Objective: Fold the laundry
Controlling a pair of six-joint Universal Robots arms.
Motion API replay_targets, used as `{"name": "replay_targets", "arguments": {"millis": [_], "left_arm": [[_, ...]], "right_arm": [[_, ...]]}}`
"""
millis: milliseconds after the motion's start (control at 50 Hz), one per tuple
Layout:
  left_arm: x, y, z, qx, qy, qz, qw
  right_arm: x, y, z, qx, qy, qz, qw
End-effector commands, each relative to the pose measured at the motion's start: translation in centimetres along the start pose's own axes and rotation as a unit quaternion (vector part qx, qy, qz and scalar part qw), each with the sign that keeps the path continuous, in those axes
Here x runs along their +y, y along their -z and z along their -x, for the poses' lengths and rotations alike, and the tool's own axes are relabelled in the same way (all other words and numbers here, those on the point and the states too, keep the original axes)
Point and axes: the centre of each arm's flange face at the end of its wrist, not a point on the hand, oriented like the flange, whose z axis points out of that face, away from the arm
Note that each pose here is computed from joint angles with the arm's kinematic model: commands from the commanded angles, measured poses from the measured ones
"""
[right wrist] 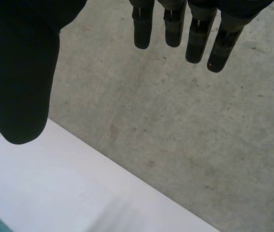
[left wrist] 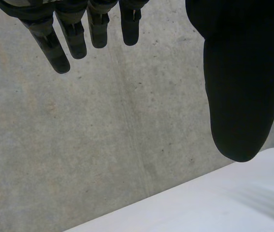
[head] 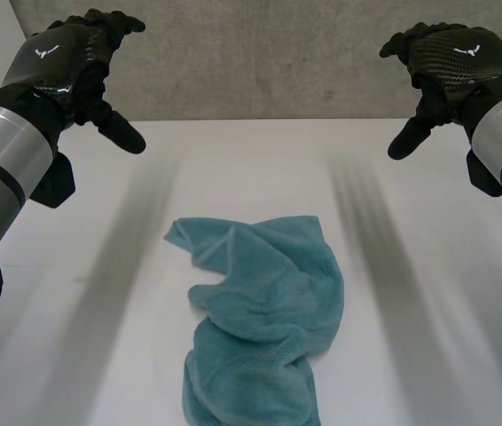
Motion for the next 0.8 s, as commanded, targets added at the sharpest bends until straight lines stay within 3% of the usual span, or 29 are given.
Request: {"name": "replay_targets", "arguments": {"millis": [20, 120, 320, 520, 660, 800], "left_arm": [[0.1, -0.3, 0.1, 0.0, -0.001, 0.005, 1.0], [0.5, -0.3, 0.1, -0.002, 0.0, 0.025, 1.0], [6.6, -0.3, 0.7, -0.023, 0.028, 0.144, 0.989], [11.8, 2.9, 1.4, -0.064, 0.058, 0.237, 0.968], [14.6, 5.9, 0.7, -0.058, 0.056, 0.298, 0.951], [16.8, 8.3, -2.0, -0.01, 0.043, 0.343, 0.938]], "right_arm": [[0.2, 0.1, 1.0, -0.046, 0.039, 0.001, 0.998], [1.1, 0.3, 2.1, -0.091, 0.082, 0.012, 0.992], [6.1, -1.0, 4.4, -0.19, 0.117, 0.067, 0.972], [11.3, -3.0, 10.0, -0.324, 0.129, 0.075, 0.934], [13.6, -4.6, 11.7, -0.345, 0.129, 0.08, 0.926], [15.4, -5.0, 13.1, -0.363, 0.128, 0.089, 0.919]]}}
